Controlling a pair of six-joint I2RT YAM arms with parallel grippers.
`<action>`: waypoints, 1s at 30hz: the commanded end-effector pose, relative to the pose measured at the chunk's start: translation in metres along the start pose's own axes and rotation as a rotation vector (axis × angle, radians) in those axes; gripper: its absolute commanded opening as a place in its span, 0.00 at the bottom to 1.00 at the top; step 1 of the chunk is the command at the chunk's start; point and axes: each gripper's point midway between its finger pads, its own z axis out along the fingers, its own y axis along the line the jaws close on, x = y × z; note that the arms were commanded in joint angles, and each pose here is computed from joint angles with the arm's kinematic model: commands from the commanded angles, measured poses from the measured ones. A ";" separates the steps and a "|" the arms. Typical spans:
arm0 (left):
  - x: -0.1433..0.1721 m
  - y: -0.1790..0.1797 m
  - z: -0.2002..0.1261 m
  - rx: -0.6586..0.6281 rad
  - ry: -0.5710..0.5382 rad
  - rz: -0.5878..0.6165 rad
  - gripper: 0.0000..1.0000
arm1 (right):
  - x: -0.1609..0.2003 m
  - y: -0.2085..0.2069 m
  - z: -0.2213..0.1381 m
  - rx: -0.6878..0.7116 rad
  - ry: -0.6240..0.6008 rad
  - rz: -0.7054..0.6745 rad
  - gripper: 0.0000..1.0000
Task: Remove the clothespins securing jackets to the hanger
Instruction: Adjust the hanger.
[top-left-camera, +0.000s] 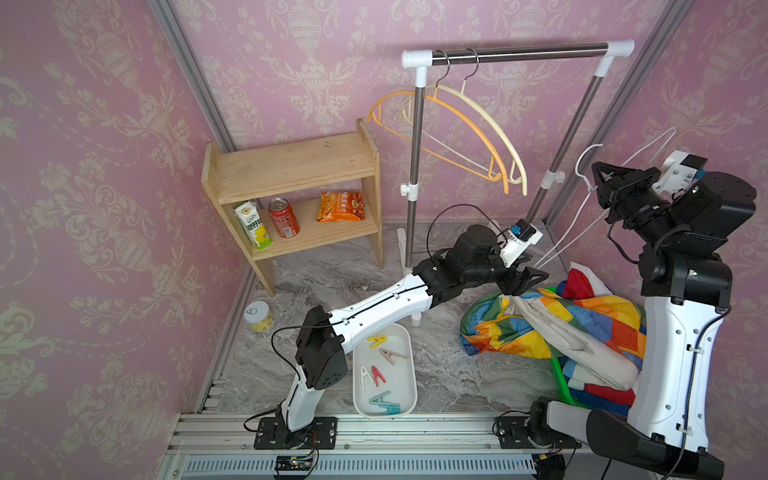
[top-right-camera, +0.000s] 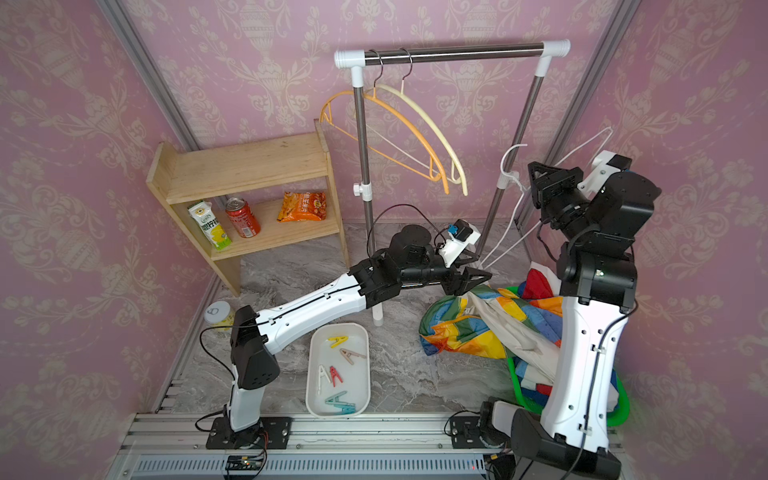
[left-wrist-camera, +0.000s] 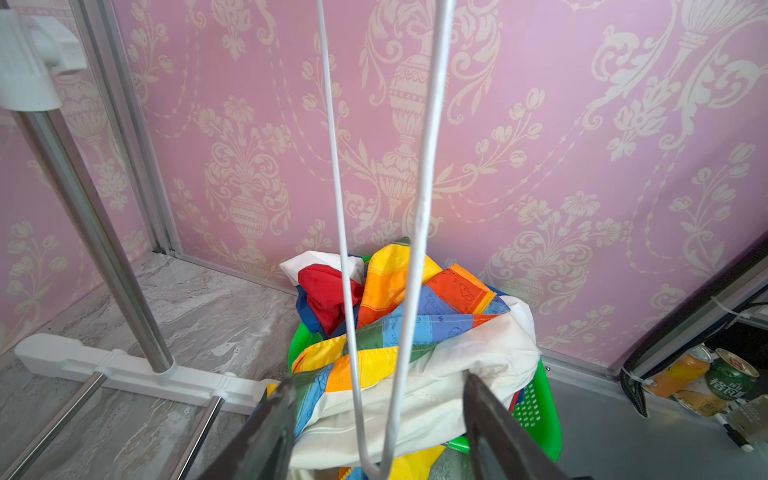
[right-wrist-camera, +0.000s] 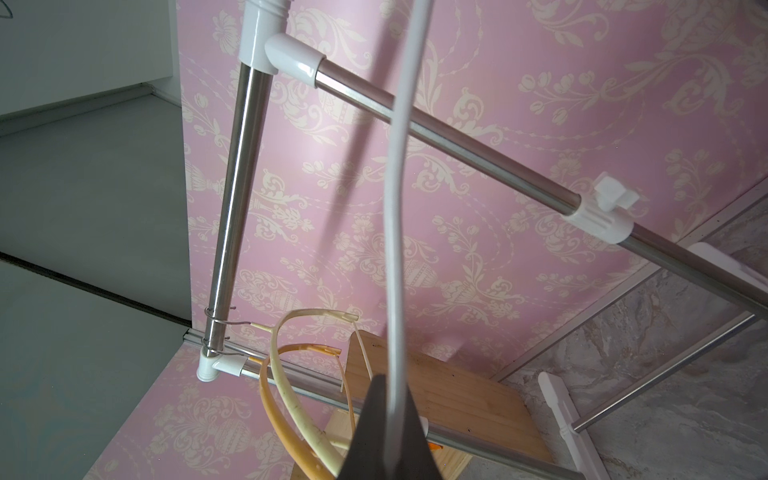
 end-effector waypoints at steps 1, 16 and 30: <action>-0.008 -0.002 0.005 -0.005 -0.018 0.019 0.41 | 0.002 0.009 -0.006 -0.029 -0.002 0.015 0.00; -0.007 0.004 -0.006 -0.068 0.000 0.045 0.00 | 0.002 0.016 -0.016 -0.020 -0.014 -0.038 0.62; -0.049 0.046 -0.055 -0.374 0.015 0.243 0.00 | 0.071 -0.065 -0.125 0.388 0.098 -0.307 1.00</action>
